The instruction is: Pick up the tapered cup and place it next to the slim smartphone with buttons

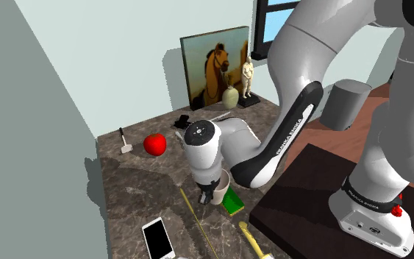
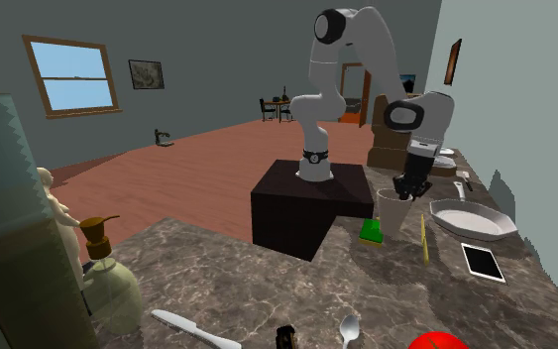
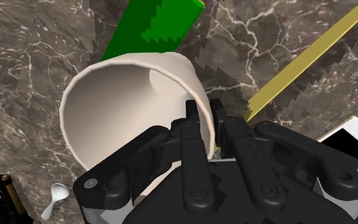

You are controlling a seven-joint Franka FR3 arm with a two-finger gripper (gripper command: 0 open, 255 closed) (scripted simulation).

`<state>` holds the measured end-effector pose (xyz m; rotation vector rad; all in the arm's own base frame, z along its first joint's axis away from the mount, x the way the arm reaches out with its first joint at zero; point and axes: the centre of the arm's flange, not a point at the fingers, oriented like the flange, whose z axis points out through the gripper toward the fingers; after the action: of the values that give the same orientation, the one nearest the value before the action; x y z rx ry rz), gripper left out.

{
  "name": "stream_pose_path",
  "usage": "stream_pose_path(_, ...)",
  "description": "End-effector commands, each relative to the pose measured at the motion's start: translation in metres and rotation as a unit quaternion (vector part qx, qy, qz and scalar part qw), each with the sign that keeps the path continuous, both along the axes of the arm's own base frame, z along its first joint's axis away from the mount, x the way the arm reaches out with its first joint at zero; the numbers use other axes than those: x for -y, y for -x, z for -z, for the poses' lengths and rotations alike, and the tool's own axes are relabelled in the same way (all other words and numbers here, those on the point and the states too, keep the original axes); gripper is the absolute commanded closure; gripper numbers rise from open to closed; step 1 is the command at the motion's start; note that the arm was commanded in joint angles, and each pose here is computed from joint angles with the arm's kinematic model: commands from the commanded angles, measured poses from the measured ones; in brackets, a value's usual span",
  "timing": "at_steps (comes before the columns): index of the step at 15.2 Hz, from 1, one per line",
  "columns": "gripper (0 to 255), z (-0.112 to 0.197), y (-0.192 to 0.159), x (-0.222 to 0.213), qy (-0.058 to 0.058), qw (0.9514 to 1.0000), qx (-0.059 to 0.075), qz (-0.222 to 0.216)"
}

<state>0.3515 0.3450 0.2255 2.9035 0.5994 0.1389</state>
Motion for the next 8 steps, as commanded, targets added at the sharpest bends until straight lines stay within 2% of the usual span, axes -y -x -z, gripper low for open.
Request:
stream_pose_path(1, 255, 0.011, 0.001, 0.000, 0.000, 1.0000, 0.000, 0.000)
stream_pose_path(3, 255, 0.021, 0.001, 0.000, 0.000, 1.0000, 0.000, 0.000)
stream_pose_path(8, 255, 0.021, 0.001, 0.000, 0.000, 1.0000, 0.000, 0.000)
